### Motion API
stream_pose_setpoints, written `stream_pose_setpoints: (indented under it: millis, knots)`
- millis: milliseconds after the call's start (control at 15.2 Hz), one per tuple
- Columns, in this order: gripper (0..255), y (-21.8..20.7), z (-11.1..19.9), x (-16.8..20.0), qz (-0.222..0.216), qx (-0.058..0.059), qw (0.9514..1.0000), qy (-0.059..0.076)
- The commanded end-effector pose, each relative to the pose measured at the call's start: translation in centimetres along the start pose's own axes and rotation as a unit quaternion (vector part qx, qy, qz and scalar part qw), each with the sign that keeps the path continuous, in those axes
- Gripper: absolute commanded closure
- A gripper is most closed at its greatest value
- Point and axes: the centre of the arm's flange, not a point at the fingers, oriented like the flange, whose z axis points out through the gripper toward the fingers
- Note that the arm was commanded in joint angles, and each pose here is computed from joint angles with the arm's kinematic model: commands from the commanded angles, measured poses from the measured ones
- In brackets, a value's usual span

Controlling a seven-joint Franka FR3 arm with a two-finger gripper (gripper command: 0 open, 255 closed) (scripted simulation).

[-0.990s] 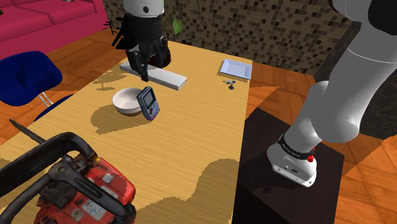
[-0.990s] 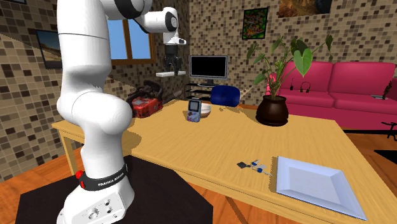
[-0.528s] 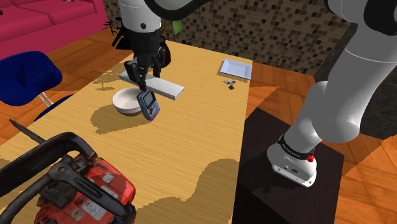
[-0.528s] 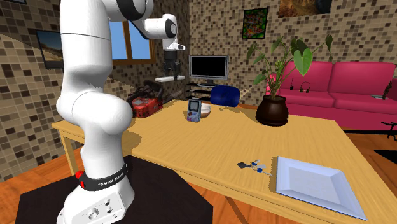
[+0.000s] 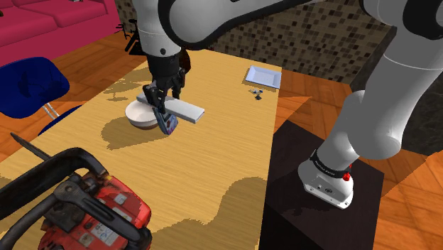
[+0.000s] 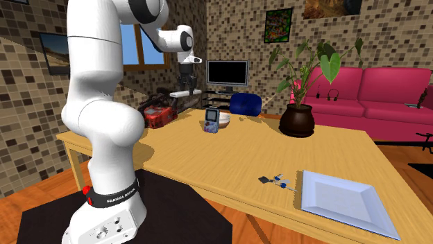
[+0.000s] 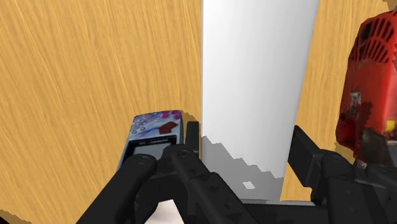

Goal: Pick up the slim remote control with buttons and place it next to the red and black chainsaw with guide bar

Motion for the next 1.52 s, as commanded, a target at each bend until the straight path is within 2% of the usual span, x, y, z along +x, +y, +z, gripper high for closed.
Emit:
stream_pose_setpoints:
  millis: [0, 1452]
  knots:
    - [255, 0.0, 1.0, 0.1, 0.0, 0.0, 1.0, 0.0]
    - [255, 0.3, 12.6, 0.1, 0.0, 0.0, 1.0, 0.0]
